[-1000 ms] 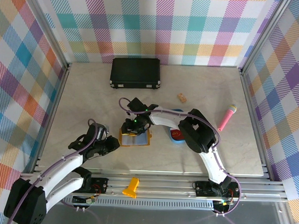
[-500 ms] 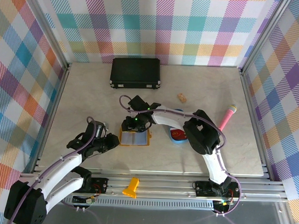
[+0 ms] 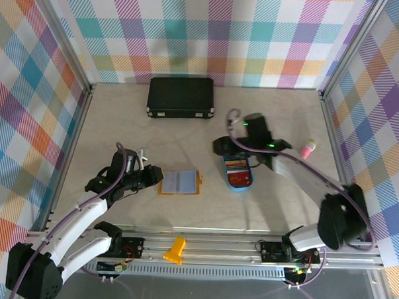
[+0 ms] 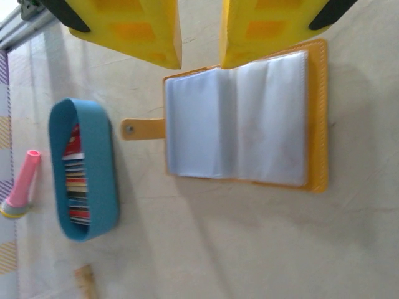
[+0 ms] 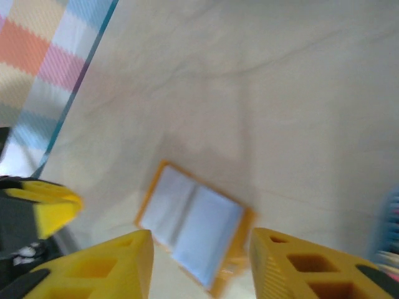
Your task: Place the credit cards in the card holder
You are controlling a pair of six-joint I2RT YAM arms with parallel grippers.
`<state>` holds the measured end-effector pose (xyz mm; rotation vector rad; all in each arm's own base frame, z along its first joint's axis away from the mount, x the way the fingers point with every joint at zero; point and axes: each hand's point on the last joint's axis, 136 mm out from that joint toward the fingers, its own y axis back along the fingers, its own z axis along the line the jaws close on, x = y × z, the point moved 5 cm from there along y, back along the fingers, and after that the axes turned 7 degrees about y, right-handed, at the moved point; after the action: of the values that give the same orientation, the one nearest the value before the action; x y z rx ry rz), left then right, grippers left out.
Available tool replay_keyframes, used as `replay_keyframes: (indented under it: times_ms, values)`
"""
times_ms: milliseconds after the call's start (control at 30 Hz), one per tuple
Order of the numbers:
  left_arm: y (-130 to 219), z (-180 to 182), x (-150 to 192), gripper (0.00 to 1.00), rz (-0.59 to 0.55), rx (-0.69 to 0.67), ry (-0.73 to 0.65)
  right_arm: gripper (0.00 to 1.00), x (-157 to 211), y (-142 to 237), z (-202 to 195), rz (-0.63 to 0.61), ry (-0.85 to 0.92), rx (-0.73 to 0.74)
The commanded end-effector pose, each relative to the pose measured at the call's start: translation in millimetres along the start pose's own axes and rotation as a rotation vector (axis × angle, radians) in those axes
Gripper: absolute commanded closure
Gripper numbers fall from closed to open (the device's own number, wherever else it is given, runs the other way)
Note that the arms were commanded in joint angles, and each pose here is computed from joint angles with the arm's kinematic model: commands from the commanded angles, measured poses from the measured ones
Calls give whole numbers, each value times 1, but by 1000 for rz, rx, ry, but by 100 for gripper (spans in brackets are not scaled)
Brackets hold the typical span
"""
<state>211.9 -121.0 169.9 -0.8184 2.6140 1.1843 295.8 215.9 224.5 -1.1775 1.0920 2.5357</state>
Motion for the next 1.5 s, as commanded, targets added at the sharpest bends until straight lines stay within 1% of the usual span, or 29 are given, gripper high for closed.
replay_keyframes:
  times_ms: [0, 33, 100, 133, 233, 333, 433, 467, 533, 600, 700, 733, 767, 833, 900, 1000, 1100, 1200, 1467]
  values:
    - [5, -29, -15, 73, 15, 91, -97, 43, 1, 37, -2, -65, 342, -5]
    - [6, -38, -17, 69, 37, 105, -131, 38, 9, 43, -4, -33, 487, 21]
    - [8, -52, -19, 66, 79, 106, -212, 27, 26, 48, -7, 57, 667, 45]
    - [8, -59, -20, 64, 103, 102, -259, 27, 33, 50, -9, 104, 739, 45]
    - [7, -71, -22, 64, 144, 112, -403, 27, 46, 55, -11, 166, 853, 40]
    - [2, -75, -24, 64, 150, 133, -515, 28, 69, 54, -18, 275, 981, 13]
    - [-4, -80, -22, 64, 152, 201, -620, 30, 79, 47, -37, 351, 1062, 74]
    - [-6, -82, -21, 64, 146, 224, -651, 30, 82, 42, -44, 387, 1096, 83]
    - [-11, -82, -21, 64, 134, 255, -700, 27, 88, 34, -51, 445, 1142, 47]
    - [-17, -82, -19, 63, 136, 275, -736, 26, 88, 24, -55, 482, 1125, -34]
    - [-26, -78, -15, 60, 153, 292, -755, 29, 83, 8, -64, 535, 1086, -74]
    - [-29, -76, -12, 59, 163, 304, -754, 29, 83, 4, -67, 543, 1098, -82]
    - [-30, -79, -13, 57, 143, 332, -767, 29, 85, 1, -69, 546, 1118, -90]
    - [-34, -78, -8, 52, 145, 370, -779, 28, 91, -1, -71, 556, 1173, -106]
    - [-36, -77, -3, 48, 150, 396, -800, 27, 98, -1, -74, 589, 1214, -128]
    - [-39, -78, 1, 46, 161, 413, -819, 28, 104, -4, -77, 612, 1241, -158]
    - [-39, -77, 7, 45, 180, 416, -844, 28, 104, -6, -78, 612, 1264, -154]
    - [-40, -77, 14, 42, 190, 421, -878, 27, 107, -8, -81, 627, 1281, -159]
    - [-44, -79, 15, 41, 205, 418, -878, 27, 115, -19, -87, 653, 1270, -196]
